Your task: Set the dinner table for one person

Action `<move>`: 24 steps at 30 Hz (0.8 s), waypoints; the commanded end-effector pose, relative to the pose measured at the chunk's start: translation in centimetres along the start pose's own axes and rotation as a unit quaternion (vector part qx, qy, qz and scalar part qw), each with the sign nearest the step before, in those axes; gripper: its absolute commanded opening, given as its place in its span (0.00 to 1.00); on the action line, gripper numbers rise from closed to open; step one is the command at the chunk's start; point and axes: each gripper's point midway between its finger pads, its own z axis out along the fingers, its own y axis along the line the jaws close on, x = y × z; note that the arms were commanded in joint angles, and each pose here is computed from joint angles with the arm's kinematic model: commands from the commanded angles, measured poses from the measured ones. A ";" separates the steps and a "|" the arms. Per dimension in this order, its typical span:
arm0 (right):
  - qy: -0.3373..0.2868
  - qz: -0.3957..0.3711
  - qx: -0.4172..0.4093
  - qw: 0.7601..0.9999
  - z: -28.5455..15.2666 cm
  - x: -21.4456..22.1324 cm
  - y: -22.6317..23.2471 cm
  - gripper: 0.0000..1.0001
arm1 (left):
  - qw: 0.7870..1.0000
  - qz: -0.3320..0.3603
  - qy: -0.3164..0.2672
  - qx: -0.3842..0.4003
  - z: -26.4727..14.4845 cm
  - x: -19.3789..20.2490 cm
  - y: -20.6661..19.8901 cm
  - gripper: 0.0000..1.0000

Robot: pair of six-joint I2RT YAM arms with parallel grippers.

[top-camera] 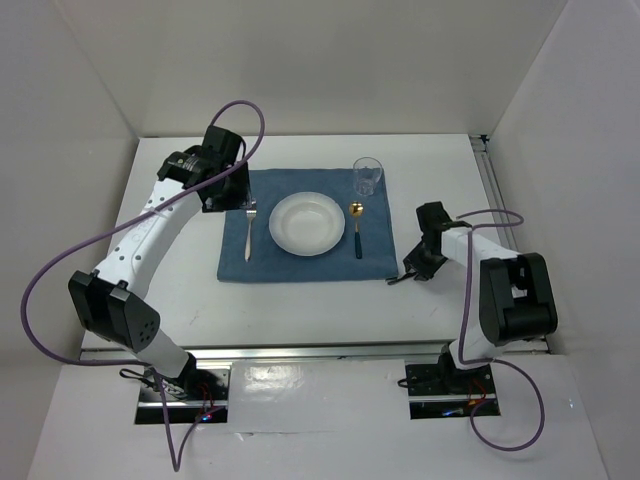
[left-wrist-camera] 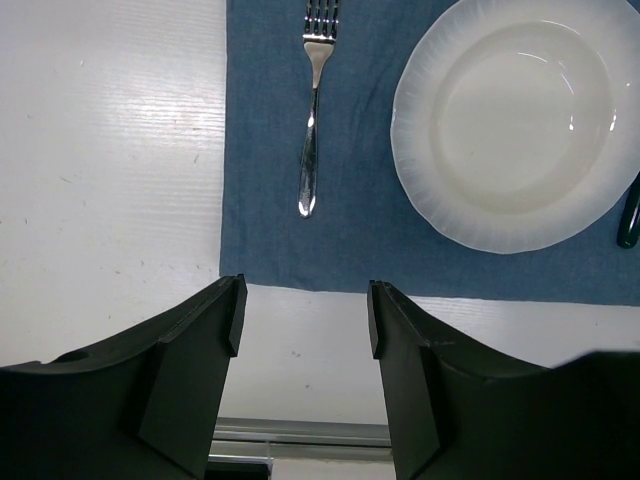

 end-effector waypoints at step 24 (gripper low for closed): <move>-0.049 -0.035 0.102 0.993 2.2 -3.0 -2.8 0.67 | 1.000 0.000 -0.019 0.007 -0.4 -1.0 -0.4 0.69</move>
